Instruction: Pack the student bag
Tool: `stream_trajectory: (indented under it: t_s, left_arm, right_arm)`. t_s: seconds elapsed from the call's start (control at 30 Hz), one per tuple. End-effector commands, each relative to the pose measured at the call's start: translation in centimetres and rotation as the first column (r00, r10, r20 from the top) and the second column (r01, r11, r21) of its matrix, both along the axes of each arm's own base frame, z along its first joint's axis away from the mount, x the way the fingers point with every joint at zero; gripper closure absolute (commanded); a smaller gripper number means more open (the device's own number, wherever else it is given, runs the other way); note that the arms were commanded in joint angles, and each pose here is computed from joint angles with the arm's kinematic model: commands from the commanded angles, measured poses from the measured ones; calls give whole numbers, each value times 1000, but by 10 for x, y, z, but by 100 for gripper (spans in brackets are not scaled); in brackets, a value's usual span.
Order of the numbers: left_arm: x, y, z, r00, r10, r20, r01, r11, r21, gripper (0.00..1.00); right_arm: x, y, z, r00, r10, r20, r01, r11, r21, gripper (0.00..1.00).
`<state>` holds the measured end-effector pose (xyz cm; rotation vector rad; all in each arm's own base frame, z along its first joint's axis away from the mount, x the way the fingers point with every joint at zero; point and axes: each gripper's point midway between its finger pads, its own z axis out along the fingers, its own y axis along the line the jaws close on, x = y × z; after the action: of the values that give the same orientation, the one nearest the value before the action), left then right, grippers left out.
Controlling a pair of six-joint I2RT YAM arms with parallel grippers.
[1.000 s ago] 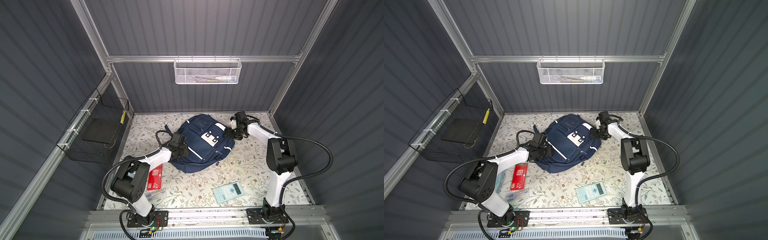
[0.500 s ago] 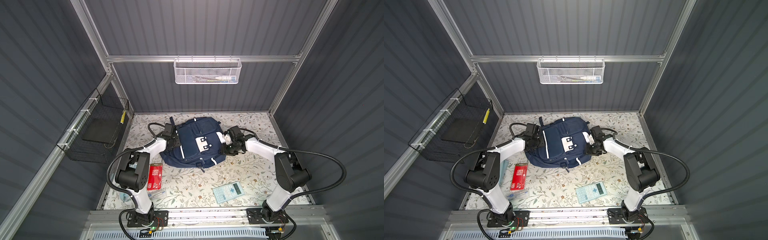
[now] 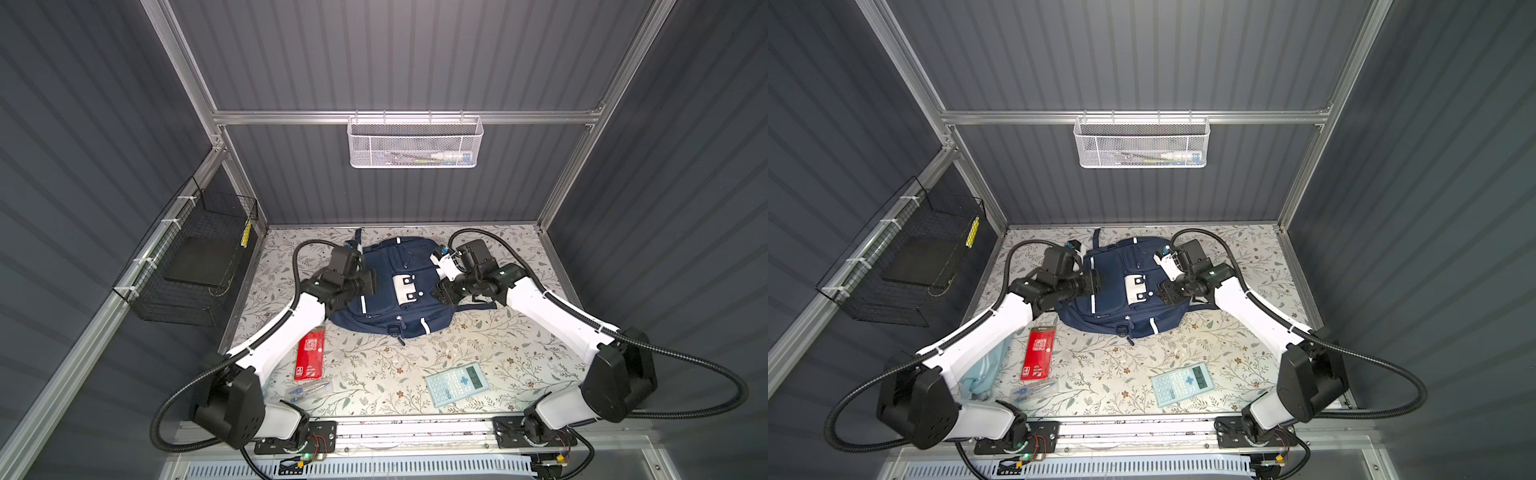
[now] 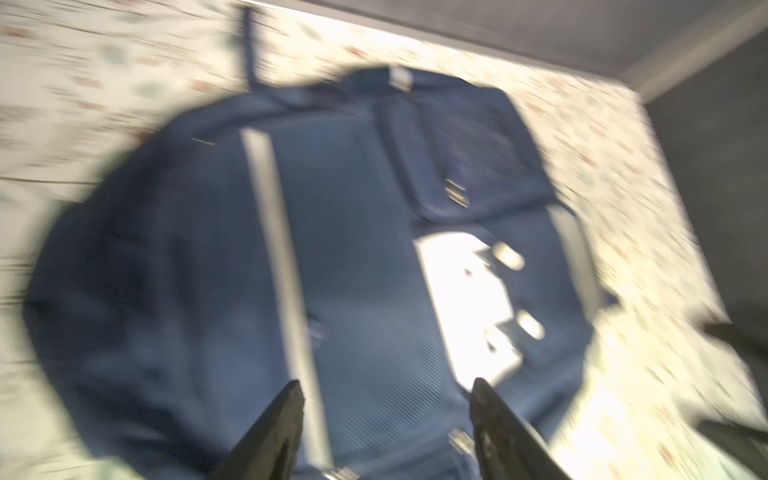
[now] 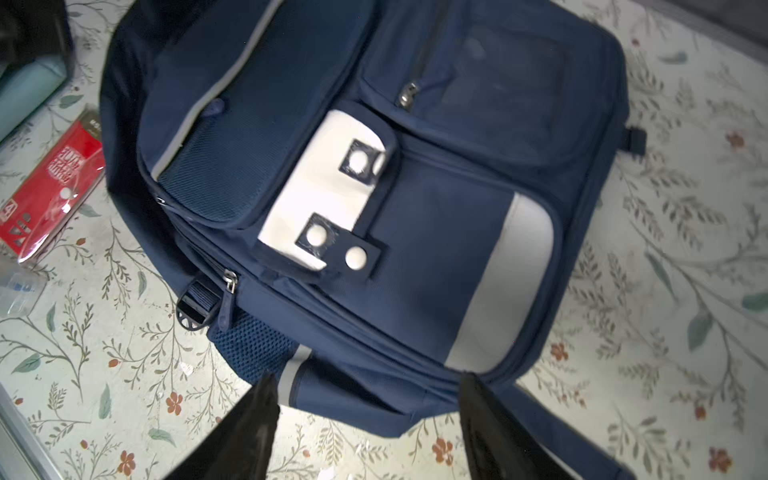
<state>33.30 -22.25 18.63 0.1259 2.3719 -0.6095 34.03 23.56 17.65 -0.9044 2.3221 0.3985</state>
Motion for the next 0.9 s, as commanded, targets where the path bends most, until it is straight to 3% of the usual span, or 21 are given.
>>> stream_trajectory:
  t_s: [0.0, 0.13, 0.3, 0.43, 0.6, 0.7, 0.87]
  left_arm:
    - [-39, -30, -36, 987, -56, -147, 37, 991, -131, 38]
    - [-52, -49, -55, 988, -46, -146, 25, 989, -144, 41]
    - [-53, -64, -78, 987, -49, -151, 36, 996, -83, 44]
    - [-57, -77, -91, 986, -64, -156, 67, 998, 13, 44]
    - [-47, -55, -122, 991, 20, -133, 19, 959, 282, 51]
    - [-43, -58, -128, 992, 19, -125, 20, 953, 304, 51]
    - [-48, -69, -134, 988, -3, -156, 50, 953, 299, 75]
  right_arm:
    - [-4, 19, -12, 974, 227, 9, -226, 971, -83, 30]
    - [-6, 23, -46, 944, 325, -51, -328, 923, -200, 30]
    - [-2, 22, -76, 947, 303, -110, -322, 911, -257, 31]
    - [-7, 21, -91, 947, 275, -164, -310, 916, -254, 33]
    - [-12, 25, -95, 950, 261, -174, -296, 930, -217, 34]
    - [-16, 27, -98, 950, 253, -185, -287, 938, -193, 34]
    - [-13, 19, -109, 961, 203, -188, -245, 941, -233, 34]
